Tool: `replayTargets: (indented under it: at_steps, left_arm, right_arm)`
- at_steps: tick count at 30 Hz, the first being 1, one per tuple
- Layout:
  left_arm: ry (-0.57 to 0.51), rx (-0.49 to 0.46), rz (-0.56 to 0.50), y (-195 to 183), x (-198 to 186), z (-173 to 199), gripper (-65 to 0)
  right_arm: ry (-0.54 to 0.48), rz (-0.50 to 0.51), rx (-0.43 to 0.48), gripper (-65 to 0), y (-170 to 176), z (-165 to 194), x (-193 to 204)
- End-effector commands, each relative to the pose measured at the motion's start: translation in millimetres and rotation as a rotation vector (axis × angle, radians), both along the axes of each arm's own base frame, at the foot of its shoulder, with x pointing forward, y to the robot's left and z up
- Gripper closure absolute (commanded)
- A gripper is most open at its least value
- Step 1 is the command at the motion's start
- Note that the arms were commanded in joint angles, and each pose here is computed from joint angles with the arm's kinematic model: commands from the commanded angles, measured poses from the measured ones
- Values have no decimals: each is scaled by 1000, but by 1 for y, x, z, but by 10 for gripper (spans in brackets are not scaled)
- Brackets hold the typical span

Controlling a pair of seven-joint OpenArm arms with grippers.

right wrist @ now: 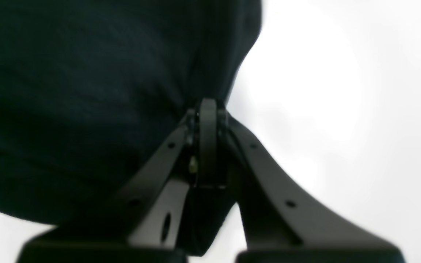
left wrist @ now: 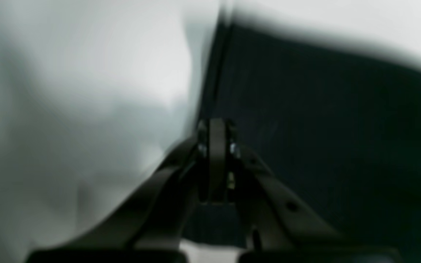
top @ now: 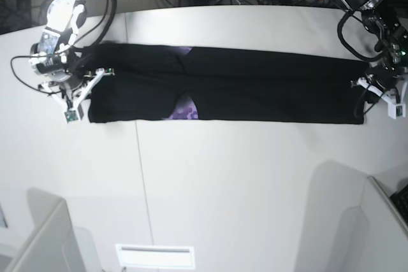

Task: Fold the T-shirt properly
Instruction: 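Grasp the strip's end with the left gripper and pull it inward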

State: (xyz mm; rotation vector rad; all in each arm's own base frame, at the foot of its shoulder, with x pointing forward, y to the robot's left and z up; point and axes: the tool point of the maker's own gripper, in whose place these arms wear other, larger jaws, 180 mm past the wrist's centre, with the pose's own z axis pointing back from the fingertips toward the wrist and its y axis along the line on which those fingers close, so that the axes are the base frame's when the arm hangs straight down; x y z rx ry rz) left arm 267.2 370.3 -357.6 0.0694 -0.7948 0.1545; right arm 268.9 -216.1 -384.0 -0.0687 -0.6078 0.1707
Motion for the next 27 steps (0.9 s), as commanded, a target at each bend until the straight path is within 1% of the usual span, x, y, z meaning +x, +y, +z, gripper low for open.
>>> replayTargets:
  at_steps: [1,4,7,9,11,12,13,15,16,17,18,19,22,27]
  left_arm:
    - [-82,35,-27,3,14,31,0]
    - [-119,81,-76,0,9,59,0]
    - [-118,106,-109,-1,-1,67,0]
    - [-113,95,-110,2,-3,65,0]
    - [-110,70,-57,17,-11,60,0]
    - [-119,58,-18,27,-16,58,-64]
    - [-133,47,11,34,-18,57,-156]
    - [-148,19,45,42,-22,48,-385]
    - [-148,5,53,44,-23,43,-472]
    - [-149,-15,67,46,-23,37,-540]
    - [-139,-41,78,47,-25,27,-587]
    - [-124,-65,77,46,-28,17,-601]
    - [-96,-136,44,37,-21,-7,-601]
    - [-57,-197,51,32,-18,-28,-599]
  right_arm:
    - [-61,7,-5,0,1,20,9]
    - [-112,29,47,0,15,41,7]
    - [-133,48,98,0,26,48,3]
    - [-128,50,117,0,28,45,1]
    - [-117,53,122,0,29,41,-4]
    - [-112,52,125,0,30,40,-5]
    - [-111,53,127,0,31,39,-6]
    - [-103,53,127,0,31,38,-7]
    - [-98,53,128,0,31,36,-9]
    - [-101,52,131,0,32,36,-9]
    - [-102,52,131,0,32,37,-9]
    - [-98,52,133,0,33,35,-11]
    - [-93,47,151,0,38,33,-12]
    - [-80,45,154,0,39,29,-17]
